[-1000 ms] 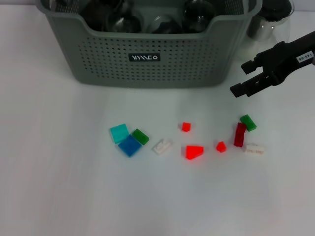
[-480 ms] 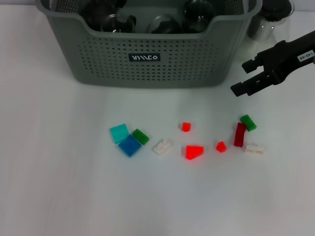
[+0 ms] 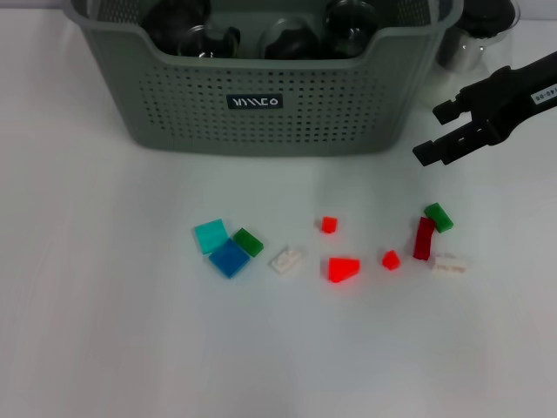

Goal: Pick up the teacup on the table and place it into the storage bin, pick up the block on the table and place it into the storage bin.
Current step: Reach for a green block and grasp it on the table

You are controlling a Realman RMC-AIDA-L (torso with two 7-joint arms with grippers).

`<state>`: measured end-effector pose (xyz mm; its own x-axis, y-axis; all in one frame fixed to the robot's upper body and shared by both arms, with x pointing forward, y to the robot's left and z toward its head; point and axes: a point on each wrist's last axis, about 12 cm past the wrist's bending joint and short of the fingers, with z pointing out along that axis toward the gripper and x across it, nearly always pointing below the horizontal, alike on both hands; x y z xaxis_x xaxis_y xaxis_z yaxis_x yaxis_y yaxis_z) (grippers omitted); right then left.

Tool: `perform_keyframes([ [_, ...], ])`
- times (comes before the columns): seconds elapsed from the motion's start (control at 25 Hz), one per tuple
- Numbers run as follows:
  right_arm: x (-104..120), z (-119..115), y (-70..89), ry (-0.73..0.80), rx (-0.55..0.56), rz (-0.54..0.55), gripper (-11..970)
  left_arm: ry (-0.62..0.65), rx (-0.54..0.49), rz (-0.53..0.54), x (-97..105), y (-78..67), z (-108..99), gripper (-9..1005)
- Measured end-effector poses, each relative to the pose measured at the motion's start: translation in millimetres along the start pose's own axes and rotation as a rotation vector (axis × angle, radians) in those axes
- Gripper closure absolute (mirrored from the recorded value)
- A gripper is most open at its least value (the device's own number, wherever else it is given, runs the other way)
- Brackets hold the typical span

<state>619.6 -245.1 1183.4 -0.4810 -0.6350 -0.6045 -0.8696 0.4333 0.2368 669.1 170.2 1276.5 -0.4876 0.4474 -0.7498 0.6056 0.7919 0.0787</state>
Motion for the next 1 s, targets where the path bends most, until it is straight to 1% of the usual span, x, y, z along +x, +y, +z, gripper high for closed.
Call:
perform_keyframes([
  [0.08,0,-1,-0.3,0.001,0.002,-0.003,45,-0.086,0.099,-0.02,1,-5.0,-20,430],
  [0.12,0,-1,-0.3,0.002,0.001,-0.005,44,-0.114,0.138,-0.022,2,-6.6,-26,417],
  [0.16,0,-2,-0.4,0.003,0.0,-0.008,44,-0.159,0.213,-0.024,7,-9.9,-36,403],
  [0.2,0,-2,-0.6,0.003,0.001,-0.01,44,-0.202,0.291,-0.018,14,-12.9,-44,361],
  [0.32,2,-4,-1.1,0.005,0.002,-0.01,44,-0.301,0.466,0.008,37,-18.0,-61,233],
  [0.36,2,-4,-1.2,0.006,0.002,-0.009,44,-0.339,0.536,0.021,52,-19.4,-66,191],
  [0.44,4,-5,-1.3,0.009,0.001,-0.007,44,-0.391,0.614,0.038,75,-23.0,-71,169],
  [0.48,4,-5,-1.5,0.01,0.001,-0.007,44,-0.415,0.647,0.042,89,-25.9,-72,159],
  [0.52,5,-6,-1.7,0.011,0.0,-0.006,44,-0.427,0.662,0.051,98,-28.1,-71,148],
  [0.56,6,-6,-1.6,0.014,-0.002,-0.004,44,-0.438,0.679,0.061,112,-31.5,-69,137],
  [0.68,8,-8,-2.7,0.034,0.0,0.005,44,-0.437,0.727,0.081,138,-38.7,-61,132],
  [0.8,11,-7,-3.7,0.065,0.009,0.012,45,-0.426,0.795,0.061,162,-43.9,-48,131],
  [0.88,13,-5,-3.7,0.087,0.014,0.014,45,-0.416,0.823,0.059,176,-47.0,-40,131],
  [1.0,14,-4,-4.2,0.122,0.024,0.014,45,-0.383,0.849,0.114,197,-54.1,-29,132],
])
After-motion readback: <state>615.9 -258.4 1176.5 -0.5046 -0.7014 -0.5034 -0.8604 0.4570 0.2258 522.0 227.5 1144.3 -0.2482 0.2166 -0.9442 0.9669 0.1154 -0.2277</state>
